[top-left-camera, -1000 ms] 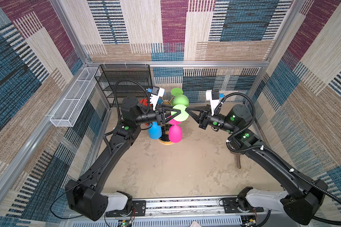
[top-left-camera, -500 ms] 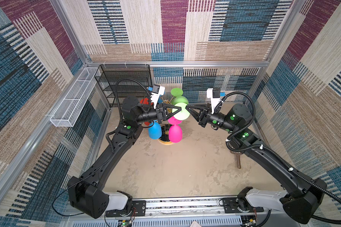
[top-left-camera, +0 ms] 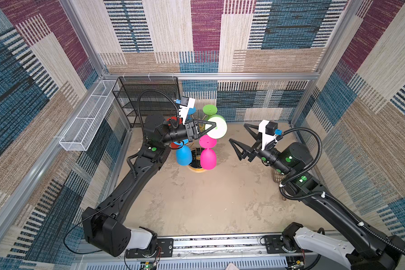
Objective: Take the wine glass off the wine glass rack
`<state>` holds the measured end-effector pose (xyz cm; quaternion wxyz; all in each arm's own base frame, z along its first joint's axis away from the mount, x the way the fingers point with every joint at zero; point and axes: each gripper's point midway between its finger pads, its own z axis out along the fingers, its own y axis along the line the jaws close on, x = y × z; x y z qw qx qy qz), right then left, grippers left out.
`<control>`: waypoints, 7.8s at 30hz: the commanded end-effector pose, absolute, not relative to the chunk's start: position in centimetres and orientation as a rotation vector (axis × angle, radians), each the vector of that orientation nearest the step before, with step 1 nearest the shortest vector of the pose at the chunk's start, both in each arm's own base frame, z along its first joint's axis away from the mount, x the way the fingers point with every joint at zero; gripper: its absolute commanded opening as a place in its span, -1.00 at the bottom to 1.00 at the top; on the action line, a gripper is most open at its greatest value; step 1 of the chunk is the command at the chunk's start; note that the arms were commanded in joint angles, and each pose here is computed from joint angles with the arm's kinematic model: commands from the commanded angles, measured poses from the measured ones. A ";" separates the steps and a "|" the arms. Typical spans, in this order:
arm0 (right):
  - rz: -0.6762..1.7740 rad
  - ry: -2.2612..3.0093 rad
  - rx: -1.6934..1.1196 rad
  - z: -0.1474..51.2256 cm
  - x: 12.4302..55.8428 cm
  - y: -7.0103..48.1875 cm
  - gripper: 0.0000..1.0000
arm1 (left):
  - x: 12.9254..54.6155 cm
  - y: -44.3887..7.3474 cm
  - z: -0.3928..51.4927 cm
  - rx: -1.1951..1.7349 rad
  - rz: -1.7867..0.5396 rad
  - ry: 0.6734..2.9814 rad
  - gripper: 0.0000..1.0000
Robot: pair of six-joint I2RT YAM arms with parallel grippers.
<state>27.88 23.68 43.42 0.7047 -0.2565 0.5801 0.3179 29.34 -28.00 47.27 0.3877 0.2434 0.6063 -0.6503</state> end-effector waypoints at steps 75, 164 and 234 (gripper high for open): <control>0.564 1.678 -0.652 39.4 33.3 26.5 -0.09 | 32.6 -21.1 46.5 0.471 -0.854 1.284 0.33; 0.825 1.475 -0.293 46.5 27.2 20.2 0.29 | 35.1 -20.0 40.7 0.402 -0.660 1.426 -1.00; 0.024 2.257 -0.156 31.4 48.4 11.5 -1.00 | 33.4 -4.8 34.9 -0.002 -0.502 1.734 0.80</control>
